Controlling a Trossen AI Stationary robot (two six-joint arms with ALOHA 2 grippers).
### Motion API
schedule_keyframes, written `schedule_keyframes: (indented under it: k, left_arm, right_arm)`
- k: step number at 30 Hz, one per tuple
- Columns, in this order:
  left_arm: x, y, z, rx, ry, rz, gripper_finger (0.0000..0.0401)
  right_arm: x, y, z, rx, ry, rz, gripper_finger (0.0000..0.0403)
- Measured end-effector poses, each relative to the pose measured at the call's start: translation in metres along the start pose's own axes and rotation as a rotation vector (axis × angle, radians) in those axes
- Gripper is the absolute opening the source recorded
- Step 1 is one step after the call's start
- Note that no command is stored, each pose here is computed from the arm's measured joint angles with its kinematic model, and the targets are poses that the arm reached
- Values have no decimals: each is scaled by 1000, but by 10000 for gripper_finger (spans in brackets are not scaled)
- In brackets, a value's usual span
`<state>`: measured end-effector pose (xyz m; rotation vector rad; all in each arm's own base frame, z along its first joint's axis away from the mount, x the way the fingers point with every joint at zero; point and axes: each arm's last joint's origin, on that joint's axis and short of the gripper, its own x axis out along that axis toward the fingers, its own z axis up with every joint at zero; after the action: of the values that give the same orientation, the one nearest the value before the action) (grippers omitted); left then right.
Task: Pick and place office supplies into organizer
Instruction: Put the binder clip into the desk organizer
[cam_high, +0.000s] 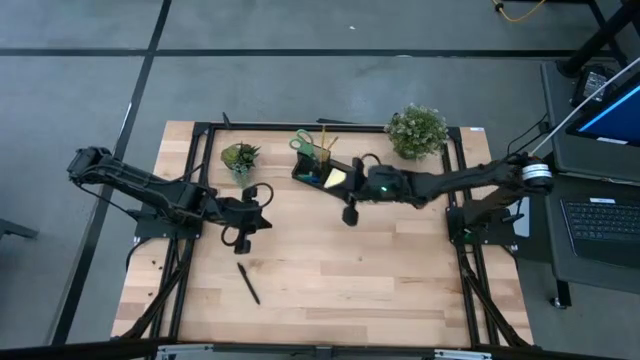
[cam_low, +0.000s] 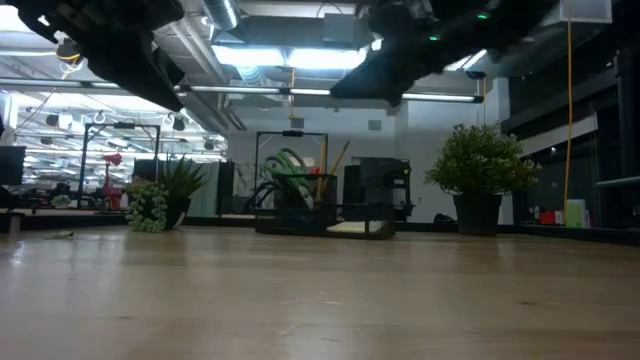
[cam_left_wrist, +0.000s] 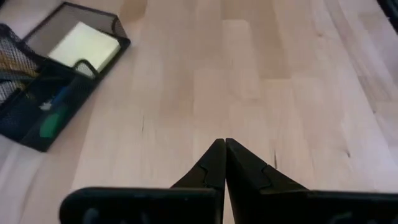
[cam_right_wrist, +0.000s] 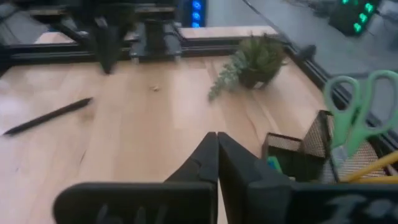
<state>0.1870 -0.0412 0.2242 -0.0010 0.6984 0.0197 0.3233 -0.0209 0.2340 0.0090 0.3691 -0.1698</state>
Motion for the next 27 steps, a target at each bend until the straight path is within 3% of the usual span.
schedule_keyframes:
  k: [4,7,11,17,22,27]
  left_arm:
    - [0,-1,-2,3,21,2,7]
    - [0,2,-2,-16,11,63,6]
    - [0,9,-3,-178,-5,210,2]
    - [-1,21,-17,-403,85,363,2]
    - [-2,26,-22,-571,112,393,12]
    - [-1,22,-23,-654,162,292,45]
  right_arm:
    - [-14,6,-26,-23,-54,26,7]
    - [-19,6,-49,14,-72,33,8]
    - [-27,5,-74,25,-100,36,9]
    - [-36,3,-89,34,-164,37,9]
    - [-37,3,-90,40,-167,38,9]
    - [-37,3,-90,94,-164,43,9]
